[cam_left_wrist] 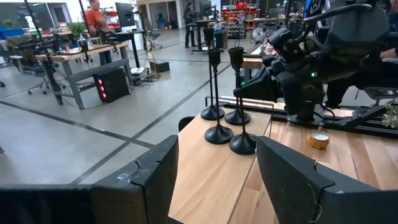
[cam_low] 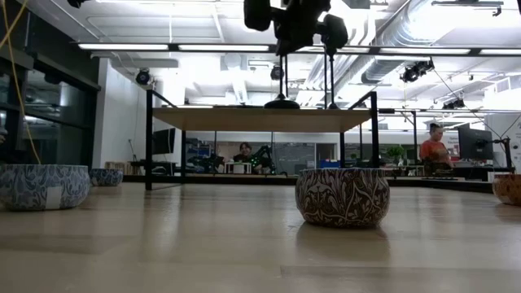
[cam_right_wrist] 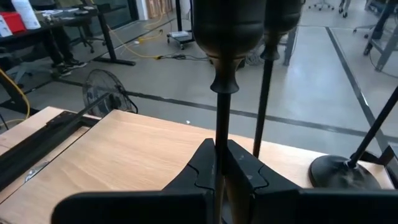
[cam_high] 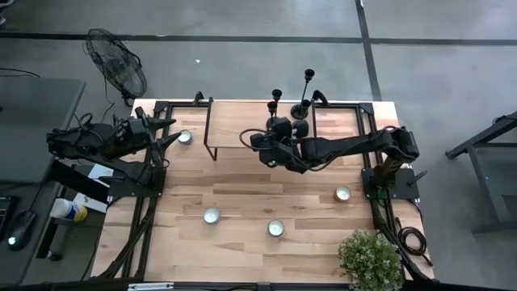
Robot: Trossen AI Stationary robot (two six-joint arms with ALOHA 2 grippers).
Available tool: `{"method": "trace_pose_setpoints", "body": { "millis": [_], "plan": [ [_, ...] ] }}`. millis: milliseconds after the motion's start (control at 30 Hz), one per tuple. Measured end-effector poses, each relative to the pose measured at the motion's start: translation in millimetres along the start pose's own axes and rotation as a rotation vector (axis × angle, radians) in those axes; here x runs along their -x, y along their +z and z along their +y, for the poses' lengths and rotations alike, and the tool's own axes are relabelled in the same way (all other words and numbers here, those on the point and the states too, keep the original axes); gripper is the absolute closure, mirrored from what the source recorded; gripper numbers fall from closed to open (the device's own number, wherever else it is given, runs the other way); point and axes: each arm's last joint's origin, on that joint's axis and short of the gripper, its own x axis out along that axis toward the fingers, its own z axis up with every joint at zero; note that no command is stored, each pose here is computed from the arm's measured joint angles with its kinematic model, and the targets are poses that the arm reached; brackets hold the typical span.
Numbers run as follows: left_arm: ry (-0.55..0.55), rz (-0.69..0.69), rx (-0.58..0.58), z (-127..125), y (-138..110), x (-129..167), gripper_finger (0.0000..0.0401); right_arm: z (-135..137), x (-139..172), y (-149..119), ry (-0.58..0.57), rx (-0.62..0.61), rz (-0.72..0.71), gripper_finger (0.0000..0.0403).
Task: Pick & Place candle stick holders
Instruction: Put the black candle holder on the shelf and align it with the left black candle holder
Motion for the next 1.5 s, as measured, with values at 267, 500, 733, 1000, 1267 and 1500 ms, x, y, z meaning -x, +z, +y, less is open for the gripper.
{"method": "trace_pose_setpoints", "body": {
  "millis": [267, 500, 733, 1000, 1267, 1500],
  "plan": [
    [0.0, 0.0, 0.0, 0, 0, 0, 0.019, -3, -7, 2, -0.024, 0.036, -0.002, 0.04],
    [0.001, 0.0, 0.0, 0, 0, 0, 0.019, -7, -15, 5, -0.056, 0.064, -0.009, 0.04],
    [-0.001, 0.0, 0.0, 0, 0, 0, 0.019, -12, -26, 8, -0.081, 0.057, -0.006, 0.04],
    [-0.008, 0.0, 0.0, 0, 0, 0, 0.019, -12, -28, 9, -0.066, 0.042, 0.003, 0.04],
    [-0.009, 0.0, 0.0, 0, 0, 0, 0.019, -8, -27, 10, -0.042, 0.052, -0.004, 0.04],
    [-0.011, 0.0, 0.0, 0, 0, 0, 0.019, -6, -24, 9, -0.031, 0.049, -0.004, 0.0401]
  ]
}}
